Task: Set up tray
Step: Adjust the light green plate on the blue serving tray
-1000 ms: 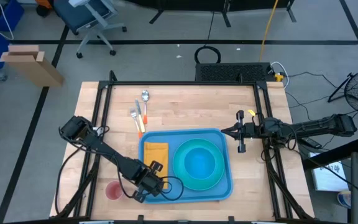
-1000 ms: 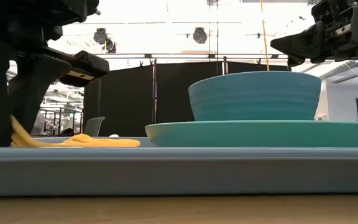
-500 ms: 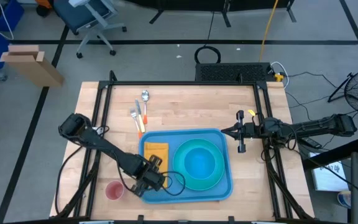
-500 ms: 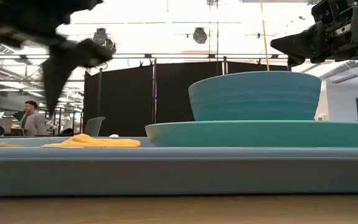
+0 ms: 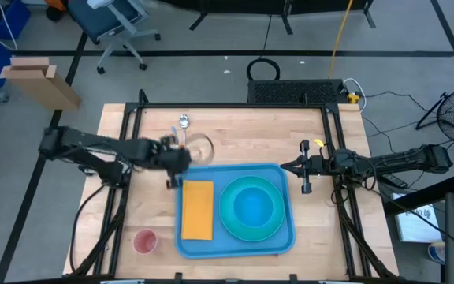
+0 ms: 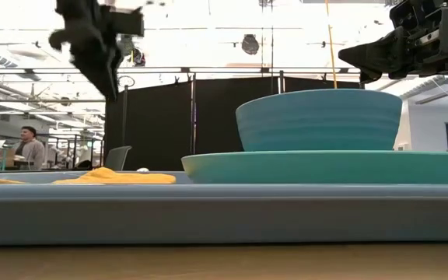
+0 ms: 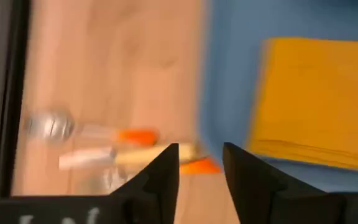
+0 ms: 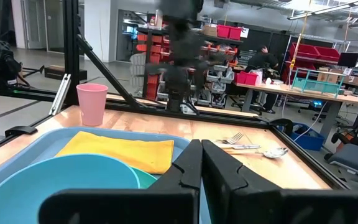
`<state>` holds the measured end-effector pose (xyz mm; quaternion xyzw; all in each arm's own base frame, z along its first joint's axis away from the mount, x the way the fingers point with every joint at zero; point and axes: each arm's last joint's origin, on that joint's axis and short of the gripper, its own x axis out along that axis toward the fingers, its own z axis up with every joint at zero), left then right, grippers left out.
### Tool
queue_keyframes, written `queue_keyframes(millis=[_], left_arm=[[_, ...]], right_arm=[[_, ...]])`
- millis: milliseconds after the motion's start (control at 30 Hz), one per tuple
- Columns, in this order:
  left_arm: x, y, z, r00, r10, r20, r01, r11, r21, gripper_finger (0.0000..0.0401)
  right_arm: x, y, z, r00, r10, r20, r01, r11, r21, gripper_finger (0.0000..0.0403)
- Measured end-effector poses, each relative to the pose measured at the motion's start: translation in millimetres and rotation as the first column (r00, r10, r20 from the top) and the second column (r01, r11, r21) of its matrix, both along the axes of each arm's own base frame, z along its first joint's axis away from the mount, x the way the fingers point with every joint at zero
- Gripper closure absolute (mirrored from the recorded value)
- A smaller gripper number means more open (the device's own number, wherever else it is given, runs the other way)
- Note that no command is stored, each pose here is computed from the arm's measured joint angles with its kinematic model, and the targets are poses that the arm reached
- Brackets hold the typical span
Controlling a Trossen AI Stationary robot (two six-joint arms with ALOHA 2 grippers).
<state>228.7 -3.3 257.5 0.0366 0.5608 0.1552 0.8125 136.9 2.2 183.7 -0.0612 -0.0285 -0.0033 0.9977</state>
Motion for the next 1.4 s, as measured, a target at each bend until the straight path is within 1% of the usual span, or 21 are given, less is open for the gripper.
queue_keyframes(millis=[33, 67, 133, 167, 233, 300, 400, 433, 500, 600, 700, 767, 867, 967, 1100, 1200, 1400], left_arm=[[-7, 11, -3, 0.996, 0.083, 0.037, -0.082, 0.997, -0.015, 0.0289], [-14, 22, -4, 0.981, 0.175, 0.078, -0.173, 0.984, -0.036, 0.0296], [-24, 41, -6, 0.923, 0.355, 0.146, -0.345, 0.934, -0.089, 0.0309], [-28, 48, -8, 0.898, 0.413, 0.155, -0.399, 0.91, -0.112, 0.0316], [-36, 58, -9, 0.872, 0.466, 0.151, -0.449, 0.883, -0.135, 0.0332], [-42, 65, -7, 0.86, 0.483, 0.161, -0.467, 0.875, -0.13, 0.0353], [-47, 74, -3, 0.823, 0.534, 0.194, -0.513, 0.845, -0.149, 0.039], [-47, 77, -2, 0.815, 0.543, 0.202, -0.519, 0.84, -0.16, 0.0395], [-48, 80, -2, 0.824, 0.532, 0.196, -0.506, 0.846, -0.169, 0.0392], [-50, 83, -2, 0.825, 0.531, 0.194, -0.511, 0.847, -0.146, 0.039], [-53, 90, -2, 0.805, 0.559, 0.199, -0.545, 0.829, -0.126, 0.0397], [-53, 94, -1, 0.797, 0.568, 0.206, -0.545, 0.823, -0.161, 0.0394], [-53, 98, -1, 0.801, 0.559, 0.216, -0.525, 0.828, -0.196, 0.0395], [-53, 99, -1, 0.799, 0.561, 0.217, -0.53, 0.827, -0.189, 0.0398], [-54, 100, -1, 0.805, 0.552, 0.218, -0.525, 0.833, -0.173, 0.0393], [-53, 101, 0, 0.807, 0.543, 0.234, -0.521, 0.84, -0.153, 0.0398], [-52, 102, 1, 0.812, 0.532, 0.242, -0.511, 0.847, -0.146, 0.0395]], right_arm=[[0, 0, 0, 1.0, 0.0, 0.0, 0.0, 1.0, 0.0, 0.0403], [0, 0, 0, 1.0, 0.0, 0.001, 0.0, 1.0, 0.0, 0.0403], [0, 0, 0, 1.0, 0.0, 0.001, 0.0, 1.0, -0.001, 0.0403], [0, 0, 0, 1.0, 0.0, 0.0, 0.0, 1.0, -0.001, 0.0403], [0, 0, 0, 1.0, 0.0, 0.001, 0.0, 1.0, -0.001, 0.0403], [0, 0, 0, 1.0, 0.0, 0.001, 0.0, 1.0, -0.001, 0.0403], [0, 0, 0, 1.0, 0.0, 0.001, 0.0, 1.0, -0.002, 0.0403], [0, 0, 0, 1.0, 0.0, 0.0, 0.0, 1.0, -0.003, 0.0403], [0, 0, 0, 1.0, 0.0, 0.001, 0.0, 1.0, -0.003, 0.0403], [0, 0, 0, 1.0, 0.0, -0.004, 0.0, 1.0, -0.001, 0.0403], [0, 0, -1, 1.0, 0.0, -0.01, 0.0, 1.0, -0.001, 0.0403], [0, 0, -1, 1.0, 0.0, -0.009, 0.0, 1.0, -0.001, 0.0403], [0, 0, -1, 1.0, 0.0, -0.009, 0.0, 1.0, -0.001, 0.0403], [0, 0, -1, 1.0, 0.0, -0.01, 0.0, 1.0, 0.0, 0.0403], [0, 0, -1, 1.0, 0.0, -0.009, 0.0, 1.0, 0.0, 0.0403], [0, 0, -1, 1.0, 0.0, -0.01, 0.0, 1.0, 0.0, 0.0403], [0, 0, -1, 1.0, 0.0, -0.011, 0.0, 1.0, 0.0, 0.0403]])
